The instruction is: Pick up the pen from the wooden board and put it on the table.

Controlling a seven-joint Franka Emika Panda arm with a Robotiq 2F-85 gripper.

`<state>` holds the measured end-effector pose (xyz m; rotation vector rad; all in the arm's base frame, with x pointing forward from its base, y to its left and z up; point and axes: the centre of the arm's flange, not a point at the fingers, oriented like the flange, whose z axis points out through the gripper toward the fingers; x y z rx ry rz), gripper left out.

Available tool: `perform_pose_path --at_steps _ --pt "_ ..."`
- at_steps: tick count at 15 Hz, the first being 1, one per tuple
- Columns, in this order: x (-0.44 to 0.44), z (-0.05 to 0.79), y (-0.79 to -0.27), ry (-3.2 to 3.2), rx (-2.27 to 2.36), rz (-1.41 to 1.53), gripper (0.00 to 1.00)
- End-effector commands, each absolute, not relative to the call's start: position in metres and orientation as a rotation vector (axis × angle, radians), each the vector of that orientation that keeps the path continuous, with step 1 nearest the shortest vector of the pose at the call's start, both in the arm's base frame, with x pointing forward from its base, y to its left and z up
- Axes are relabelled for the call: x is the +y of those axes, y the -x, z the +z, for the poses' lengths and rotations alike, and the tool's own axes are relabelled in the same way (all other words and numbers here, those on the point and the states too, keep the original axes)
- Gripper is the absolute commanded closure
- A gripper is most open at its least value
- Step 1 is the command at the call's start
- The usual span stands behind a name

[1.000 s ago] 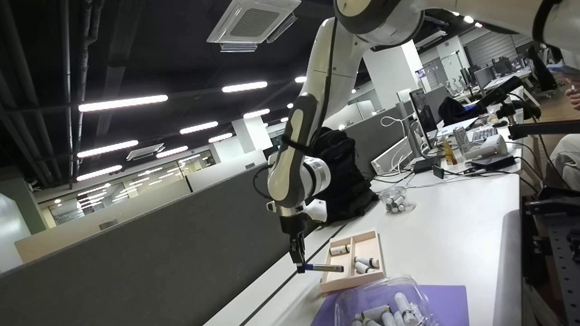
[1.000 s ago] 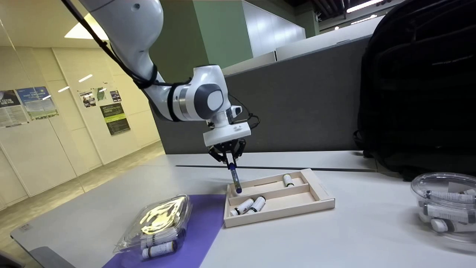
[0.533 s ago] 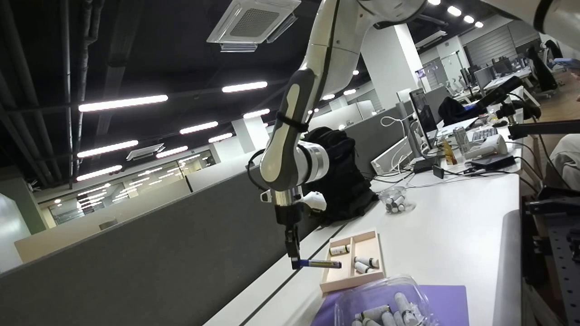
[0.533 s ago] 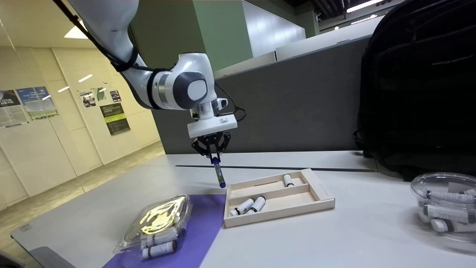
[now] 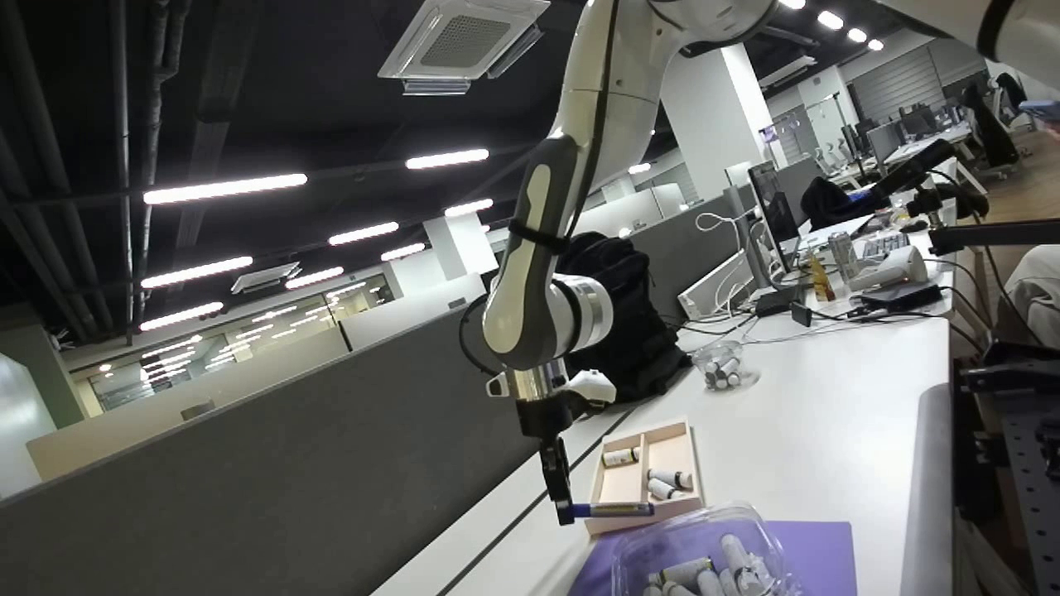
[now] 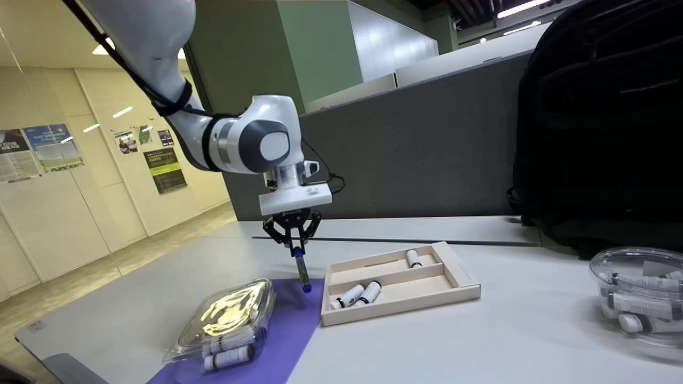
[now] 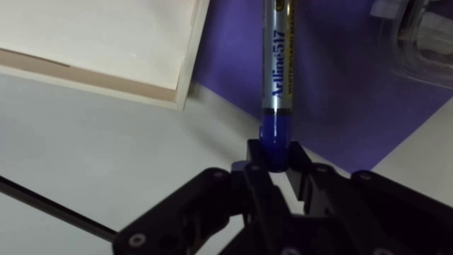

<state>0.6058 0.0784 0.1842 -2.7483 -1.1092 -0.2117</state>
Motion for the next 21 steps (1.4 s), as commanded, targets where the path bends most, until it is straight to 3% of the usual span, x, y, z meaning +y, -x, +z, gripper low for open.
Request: perform_pose_path --at_steps 1,2,4,10,12,21 --pt "0.081 0.172 -0.598 2.758 -1.114 -0.152 0.94" --pt "0.082 0.169 -0.597 2.757 -1.122 -0.141 0.53" --pt "0.082 0.166 -0.596 2.755 -1.126 -0.126 0.46" --pt "0.074 0.196 -0.593 2.771 -1.096 -0.173 0.06" --pt "0.069 0.217 -0.594 2.802 -1.052 -0.195 0.0" --pt "0.013 0.292 -0.58 2.89 -0.988 -0.164 0.0"
